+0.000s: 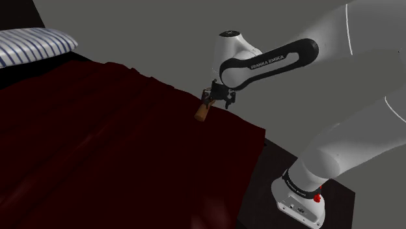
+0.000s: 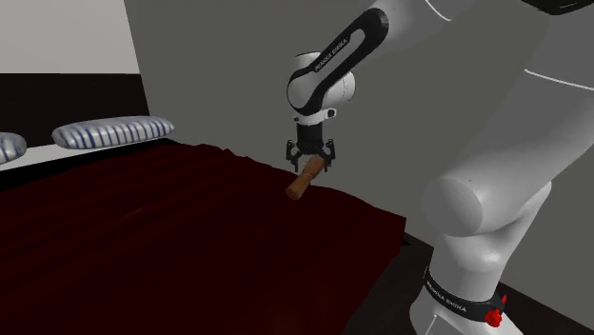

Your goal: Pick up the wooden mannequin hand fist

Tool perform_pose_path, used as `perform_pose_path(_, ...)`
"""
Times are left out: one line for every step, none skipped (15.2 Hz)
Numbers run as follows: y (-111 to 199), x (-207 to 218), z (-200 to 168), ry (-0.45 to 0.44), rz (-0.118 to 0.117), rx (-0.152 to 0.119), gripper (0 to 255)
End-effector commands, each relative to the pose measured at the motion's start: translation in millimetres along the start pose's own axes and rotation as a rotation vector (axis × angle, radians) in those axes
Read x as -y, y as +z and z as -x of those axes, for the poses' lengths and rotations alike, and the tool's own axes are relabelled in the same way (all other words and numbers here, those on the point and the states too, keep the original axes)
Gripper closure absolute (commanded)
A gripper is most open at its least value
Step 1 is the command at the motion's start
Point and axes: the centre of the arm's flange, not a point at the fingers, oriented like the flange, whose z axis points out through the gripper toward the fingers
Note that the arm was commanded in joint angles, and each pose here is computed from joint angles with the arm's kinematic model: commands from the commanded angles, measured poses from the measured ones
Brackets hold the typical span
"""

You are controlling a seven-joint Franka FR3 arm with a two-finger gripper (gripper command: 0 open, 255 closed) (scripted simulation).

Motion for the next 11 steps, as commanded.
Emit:
perform_pose_path(11.4,11.7,-18.2,0.072,0.007,-0.041,0)
perform_pose_path(17.7,16.8,-26.3,0.105,0.011,-0.06,0)
perform_pose_path(23.9,21.6,-34.6,0.138,0.016,-0.079,0)
perform_pose_path(29.9,26.1,-43.2,0.171,0.021,-0.098,0)
perform_pose_path(35.8,30.2,-52.0,0.204,0.026,-0.118,0)
perform_pose_path(41.6,34.1,-61.1,0.238,0.031,-0.137,0)
perform_pose_path(47.1,37.6,-70.4,0.271,0.035,-0.156,0)
perform_pose_path(52.5,40.8,-80.0,0.304,0.04,-0.175,0)
perform_pose_path(57.8,43.6,-89.7,0.337,0.045,-0.195,0)
perform_pose_path(62.0,45.7,-97.9,0.364,0.049,-0.21,0)
perform_pose_path(67.2,46.0,-97.4,0.364,0.049,-0.21,0)
